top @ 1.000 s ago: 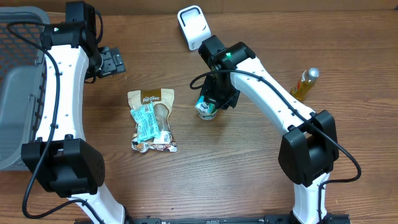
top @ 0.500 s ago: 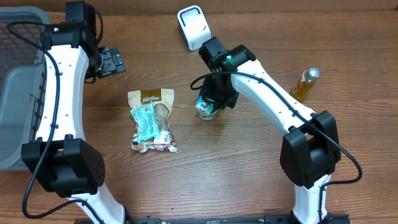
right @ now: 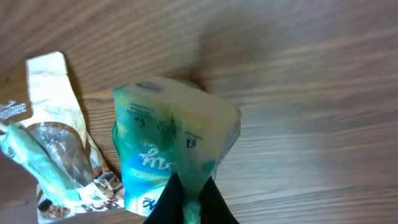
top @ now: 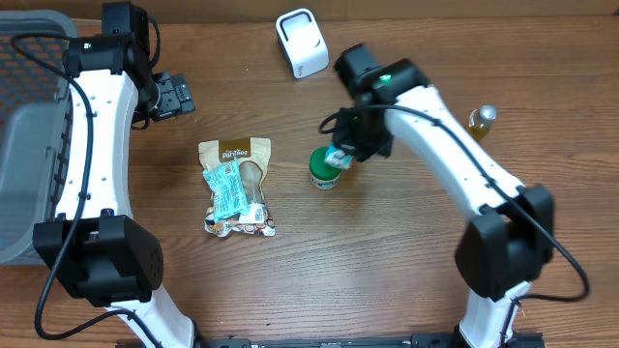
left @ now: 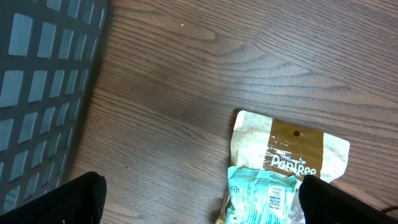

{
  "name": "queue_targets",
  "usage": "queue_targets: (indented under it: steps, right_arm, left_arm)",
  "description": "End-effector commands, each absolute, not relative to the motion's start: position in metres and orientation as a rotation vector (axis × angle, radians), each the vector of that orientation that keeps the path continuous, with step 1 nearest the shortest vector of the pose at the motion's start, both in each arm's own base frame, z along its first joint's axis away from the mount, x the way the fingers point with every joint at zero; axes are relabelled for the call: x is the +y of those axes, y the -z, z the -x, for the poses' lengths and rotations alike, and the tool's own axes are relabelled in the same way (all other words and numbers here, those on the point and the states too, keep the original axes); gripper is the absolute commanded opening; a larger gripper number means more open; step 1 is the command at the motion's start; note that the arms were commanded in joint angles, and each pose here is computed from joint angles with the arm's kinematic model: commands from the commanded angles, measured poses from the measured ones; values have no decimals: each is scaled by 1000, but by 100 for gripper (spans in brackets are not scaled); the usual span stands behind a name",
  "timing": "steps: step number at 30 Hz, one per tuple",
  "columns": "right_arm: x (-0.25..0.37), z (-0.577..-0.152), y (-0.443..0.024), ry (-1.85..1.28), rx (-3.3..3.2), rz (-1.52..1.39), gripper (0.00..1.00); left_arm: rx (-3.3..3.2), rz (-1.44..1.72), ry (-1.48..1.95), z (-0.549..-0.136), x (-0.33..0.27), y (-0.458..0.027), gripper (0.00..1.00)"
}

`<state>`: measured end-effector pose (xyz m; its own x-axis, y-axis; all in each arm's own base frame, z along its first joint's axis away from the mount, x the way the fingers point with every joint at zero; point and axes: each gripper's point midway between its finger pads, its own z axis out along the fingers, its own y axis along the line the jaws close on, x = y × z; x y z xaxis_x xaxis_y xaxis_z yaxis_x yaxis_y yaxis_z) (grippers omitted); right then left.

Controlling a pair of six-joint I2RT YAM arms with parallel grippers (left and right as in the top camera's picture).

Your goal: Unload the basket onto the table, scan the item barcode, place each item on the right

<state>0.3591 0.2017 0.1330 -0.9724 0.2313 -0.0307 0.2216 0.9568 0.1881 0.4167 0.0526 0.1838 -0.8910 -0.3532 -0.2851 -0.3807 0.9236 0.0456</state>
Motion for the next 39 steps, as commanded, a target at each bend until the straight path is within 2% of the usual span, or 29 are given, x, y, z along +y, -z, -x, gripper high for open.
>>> queue_targets:
  steps: [1,7,12,19,24,27,33,39]
  right_arm:
    - [181,-372,-163,-290,2973,-92,4]
    - [167,-365,-145,-245,3028,-96,4]
    - [163,-348,-108,-209,3103,-96,4]
    - [172,-356,-76,-250,3050,-68,4]
    - [220,-343,-84,-620,3015,287,4]
    - [241,-336,-90,-725,2964,444,4]
    - [248,-332,-88,-674,2935,565,4]
    - [210,-346,-76,-335,2959,515,4]
  left_arm:
    - [2792,520,-139,-420,50,-191,100]
    - [2792,519,-139,-420,50,-191,100]
    - [2792,519,-139,-420,50,-191,100]
    - [2792,519,-139,-420,50,-191,100]
    - [2792,519,-139,-420,50,-191,100]
    - [2792,520,-139,-420,50,-191,100]
    - [2792,519,-139,-420,50,-191,99]
    - [2792,520,-139,-420,50,-191,100]
